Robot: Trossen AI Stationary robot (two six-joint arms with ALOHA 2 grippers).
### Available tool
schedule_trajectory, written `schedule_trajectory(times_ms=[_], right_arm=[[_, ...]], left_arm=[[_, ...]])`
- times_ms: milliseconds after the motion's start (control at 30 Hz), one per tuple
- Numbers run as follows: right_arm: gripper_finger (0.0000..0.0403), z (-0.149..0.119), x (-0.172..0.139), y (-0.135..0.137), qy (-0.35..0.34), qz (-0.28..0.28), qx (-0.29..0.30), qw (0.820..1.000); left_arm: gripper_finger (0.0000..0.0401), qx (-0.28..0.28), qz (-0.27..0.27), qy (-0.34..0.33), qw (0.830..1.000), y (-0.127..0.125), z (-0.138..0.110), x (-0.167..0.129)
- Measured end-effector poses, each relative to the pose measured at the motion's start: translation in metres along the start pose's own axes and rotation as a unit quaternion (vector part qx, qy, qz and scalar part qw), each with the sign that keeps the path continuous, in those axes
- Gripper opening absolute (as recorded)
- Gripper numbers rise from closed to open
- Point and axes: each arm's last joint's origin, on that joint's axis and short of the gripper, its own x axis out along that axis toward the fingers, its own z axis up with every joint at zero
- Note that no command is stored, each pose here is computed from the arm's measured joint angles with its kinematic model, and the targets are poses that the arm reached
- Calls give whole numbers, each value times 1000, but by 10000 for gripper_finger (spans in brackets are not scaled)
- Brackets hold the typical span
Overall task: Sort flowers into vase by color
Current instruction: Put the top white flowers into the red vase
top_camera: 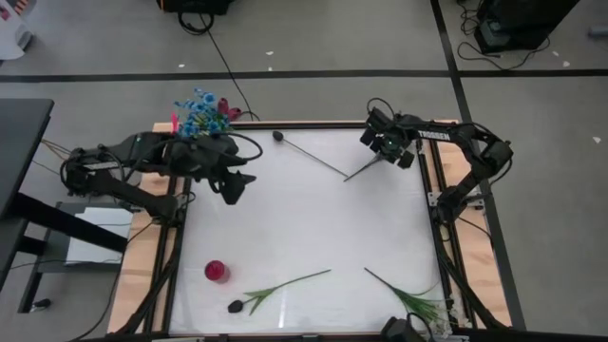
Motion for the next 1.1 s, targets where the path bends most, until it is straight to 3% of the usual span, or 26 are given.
schedule_trajectory(times_ms=[133, 300, 533, 700, 800, 867, 967, 1100], right_arm=[[166, 2, 9, -10, -1, -17, 27, 1000], [142, 1, 20, -19, -8, -5, 19, 1000], [23, -5, 20, -17, -9, 14, -31, 999], [23, -20, 5, -15, 14, 58, -54, 997], [15, -30, -15, -11, 12, 117, -76, 990], [10, -38, -29, -9, 1, 159, -104, 982], [10, -53, -57, -6, -7, 252, -156, 955], [11, -76, -96, -5, -32, 380, -218, 898]], left_arm=[[281, 3, 9, 13, 1000, 3, -3, -1], [281, 19, 7, 10, 1000, 4, -3, -5], [281, 40, 17, 2, 999, 10, -1, -6], [281, 33, -9, 20, 999, 15, 2, -4], [281, 35, -12, 23, 999, 18, 3, -3], [281, 41, -6, 21, 999, 21, 5, -3], [281, 46, 3, 18, 999, 26, 7, -2], [281, 48, -37, 11, 998, 26, 13, 1]])
